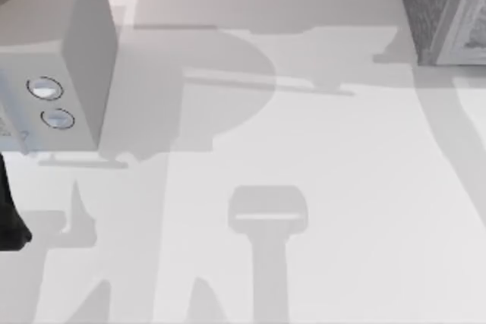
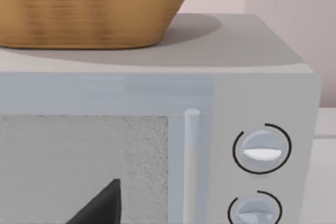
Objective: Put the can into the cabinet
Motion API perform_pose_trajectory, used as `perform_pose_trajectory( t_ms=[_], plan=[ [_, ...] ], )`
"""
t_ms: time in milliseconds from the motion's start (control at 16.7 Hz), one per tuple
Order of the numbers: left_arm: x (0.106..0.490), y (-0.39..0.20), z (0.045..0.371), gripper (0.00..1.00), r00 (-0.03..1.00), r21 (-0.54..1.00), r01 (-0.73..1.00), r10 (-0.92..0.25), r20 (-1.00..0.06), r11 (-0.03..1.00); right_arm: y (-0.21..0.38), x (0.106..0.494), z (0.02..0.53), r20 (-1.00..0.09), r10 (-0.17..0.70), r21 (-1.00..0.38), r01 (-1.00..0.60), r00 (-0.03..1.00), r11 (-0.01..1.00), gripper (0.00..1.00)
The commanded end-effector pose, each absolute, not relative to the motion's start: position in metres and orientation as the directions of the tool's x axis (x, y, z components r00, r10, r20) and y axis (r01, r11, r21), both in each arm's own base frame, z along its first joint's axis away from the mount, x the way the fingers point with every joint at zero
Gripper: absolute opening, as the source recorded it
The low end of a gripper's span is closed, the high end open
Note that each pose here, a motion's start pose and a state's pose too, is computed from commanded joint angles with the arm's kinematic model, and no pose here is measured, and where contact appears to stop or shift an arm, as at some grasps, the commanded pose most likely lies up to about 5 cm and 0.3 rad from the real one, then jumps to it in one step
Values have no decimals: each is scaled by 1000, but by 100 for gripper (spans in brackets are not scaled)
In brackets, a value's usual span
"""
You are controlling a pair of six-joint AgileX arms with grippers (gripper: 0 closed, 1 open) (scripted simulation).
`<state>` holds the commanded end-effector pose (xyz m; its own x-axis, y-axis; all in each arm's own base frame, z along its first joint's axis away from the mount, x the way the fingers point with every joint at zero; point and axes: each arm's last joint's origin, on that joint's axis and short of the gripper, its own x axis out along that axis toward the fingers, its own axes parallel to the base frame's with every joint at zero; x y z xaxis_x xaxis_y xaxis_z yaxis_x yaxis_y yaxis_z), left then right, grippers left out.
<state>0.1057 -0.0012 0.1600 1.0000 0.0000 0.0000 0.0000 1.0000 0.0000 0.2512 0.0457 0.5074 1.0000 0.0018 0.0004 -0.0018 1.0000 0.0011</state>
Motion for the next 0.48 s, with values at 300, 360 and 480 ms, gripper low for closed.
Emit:
perform_pose_trajectory(
  t_ms=[300, 360, 480],
  plan=[
    [106, -1, 160, 100, 1000, 0, 0, 0, 0, 1000, 48, 256, 510, -2, 2, 1, -2, 1000, 1000, 0],
    [106, -1, 160, 100, 1000, 0, 0, 0, 0, 1000, 48, 256, 510, -2, 2, 1, -2, 1000, 1000, 0],
    [106, -1, 160, 100, 1000, 0, 0, 0, 0, 1000, 47, 256, 510, -2, -1, 3, 1, 1000, 1000, 0]
  ],
)
